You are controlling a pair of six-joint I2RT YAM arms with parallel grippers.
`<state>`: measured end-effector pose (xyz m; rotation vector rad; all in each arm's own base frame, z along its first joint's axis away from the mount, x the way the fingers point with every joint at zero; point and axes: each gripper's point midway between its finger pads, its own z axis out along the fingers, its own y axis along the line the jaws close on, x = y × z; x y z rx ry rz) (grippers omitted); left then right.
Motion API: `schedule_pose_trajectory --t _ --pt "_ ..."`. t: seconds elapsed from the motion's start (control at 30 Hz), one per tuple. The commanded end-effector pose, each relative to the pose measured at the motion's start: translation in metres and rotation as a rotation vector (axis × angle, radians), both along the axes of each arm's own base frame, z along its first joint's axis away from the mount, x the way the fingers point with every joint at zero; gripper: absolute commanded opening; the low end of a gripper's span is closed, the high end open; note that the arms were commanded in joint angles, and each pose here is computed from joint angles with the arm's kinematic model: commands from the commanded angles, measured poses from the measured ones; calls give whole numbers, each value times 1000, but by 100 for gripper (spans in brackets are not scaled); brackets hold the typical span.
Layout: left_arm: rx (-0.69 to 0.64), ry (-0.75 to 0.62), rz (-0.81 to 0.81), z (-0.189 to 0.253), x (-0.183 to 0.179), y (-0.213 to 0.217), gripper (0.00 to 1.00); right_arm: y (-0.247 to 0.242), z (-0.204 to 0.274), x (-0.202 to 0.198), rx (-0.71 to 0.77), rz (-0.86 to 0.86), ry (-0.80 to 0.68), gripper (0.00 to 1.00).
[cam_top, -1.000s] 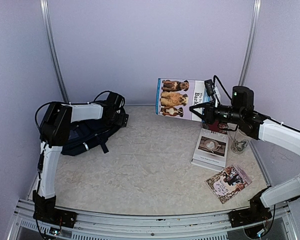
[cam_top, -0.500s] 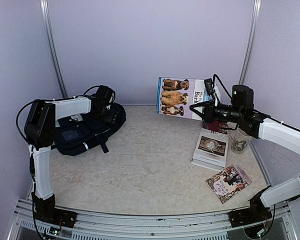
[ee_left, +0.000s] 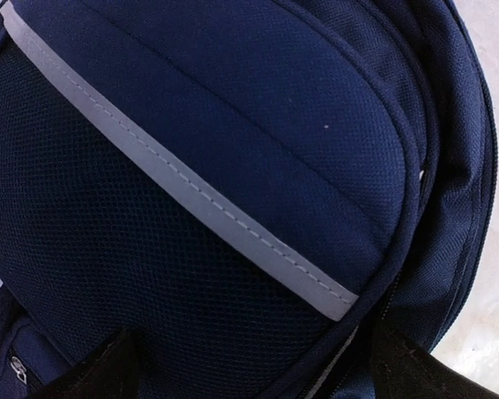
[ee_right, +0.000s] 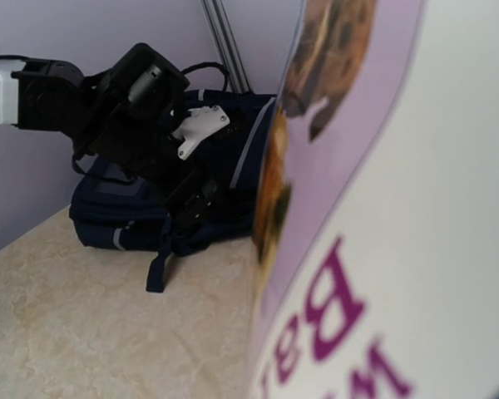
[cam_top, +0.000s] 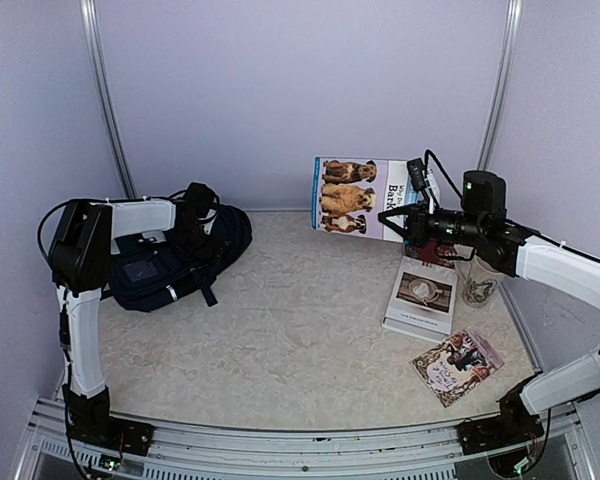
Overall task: Pack the student bag
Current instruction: Pick up the largest pocket of the bag from the student bag, then place the book in the largest pocket of the bag.
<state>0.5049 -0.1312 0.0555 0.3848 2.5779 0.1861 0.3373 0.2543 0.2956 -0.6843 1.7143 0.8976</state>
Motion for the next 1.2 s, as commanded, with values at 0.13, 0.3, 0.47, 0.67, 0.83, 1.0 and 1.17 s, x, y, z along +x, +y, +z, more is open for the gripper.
schedule_pose_trajectory --t 0.13,0.3,0.47,0.67,0.83,1.0,1.17 --pt "257 18 8 -28 -3 24 91 2 24 3 36 24 -71 0" --pt "388 -70 39 -15 7 29 58 4 29 2 45 35 -75 0" --pt "314 -203 53 24 16 22 0 3 27 3 47 31 -62 0" --pt "105 -362 -60 86 10 -19 0 0 22 13 40 -20 -9 0" --pt "-135 -608 -337 169 -40 -97 0 4 9 23 82 -41 126 0" --pt "-240 -757 -501 219 -100 -143 0 28 -20 21 185 58 331 0" --pt "-257 -812 -619 223 -150 -193 0 62 -51 19 154 109 427 0"
